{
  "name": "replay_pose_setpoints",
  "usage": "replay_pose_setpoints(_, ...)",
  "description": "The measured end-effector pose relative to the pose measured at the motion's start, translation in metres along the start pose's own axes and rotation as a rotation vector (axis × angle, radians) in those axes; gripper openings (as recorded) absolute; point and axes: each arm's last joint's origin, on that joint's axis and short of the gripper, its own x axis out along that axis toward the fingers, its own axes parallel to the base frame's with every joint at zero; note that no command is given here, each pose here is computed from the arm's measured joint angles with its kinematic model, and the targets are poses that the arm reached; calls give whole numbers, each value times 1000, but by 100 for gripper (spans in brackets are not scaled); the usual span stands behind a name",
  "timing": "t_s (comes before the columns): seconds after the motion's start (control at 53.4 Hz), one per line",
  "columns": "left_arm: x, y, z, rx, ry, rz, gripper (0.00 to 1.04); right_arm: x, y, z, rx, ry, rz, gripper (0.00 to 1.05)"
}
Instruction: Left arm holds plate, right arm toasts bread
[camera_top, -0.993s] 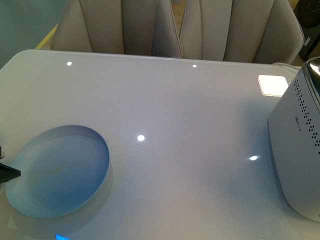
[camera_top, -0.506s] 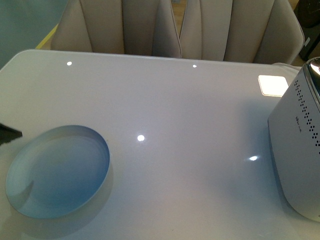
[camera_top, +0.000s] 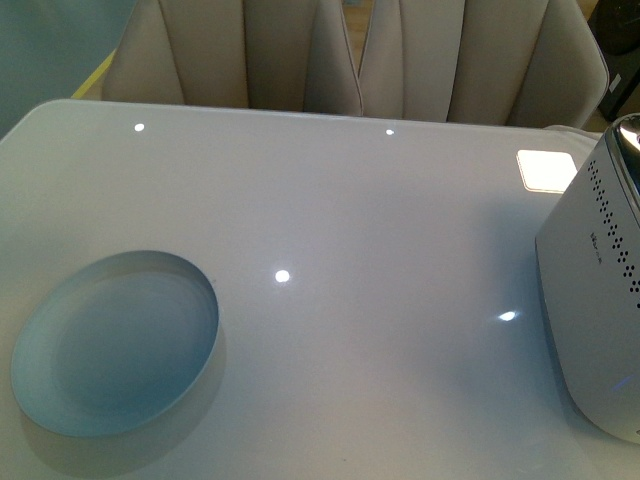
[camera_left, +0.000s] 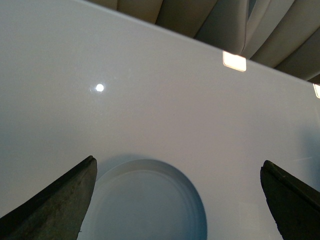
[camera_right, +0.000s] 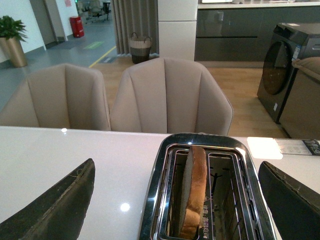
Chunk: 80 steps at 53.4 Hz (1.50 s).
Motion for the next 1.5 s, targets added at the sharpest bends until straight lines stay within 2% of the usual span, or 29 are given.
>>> replay_pose_setpoints(0.15,-8,-8,6,9,-40,-9,98,0,0,0,0,0,0,96)
replay_pose_setpoints(0.206,-2,-6,-1,84,-143,72,91,0,0,0,0,0,0,96)
replay_pose_setpoints(0.262,-2,-3,-21,175,-322,183,78,0,0,0,0,-1,0,96)
replay_pose_setpoints(0.3,-9,-5,-31,210,-397,203,71,0,0,0,0,-1,-1,96)
replay_pose_setpoints(0.393,-31,-17,-30,273,-574,191,52,0,0,0,0,-1,1,96)
replay_pose_setpoints(0.543,-53,-31,-51,282,-576,205,12,0,0,0,0,-1,0,96)
replay_pose_setpoints(0.599,-57,-35,-55,283,-577,201,3,0,0,0,0,-1,0,96)
replay_pose_setpoints(1.143,-99,-43,-83,291,-580,192,3,0,0,0,0,-1,0,96)
replay_pose_setpoints(1.498,-115,-47,-87,293,-600,190,3,0,0,0,0,-1,0,96)
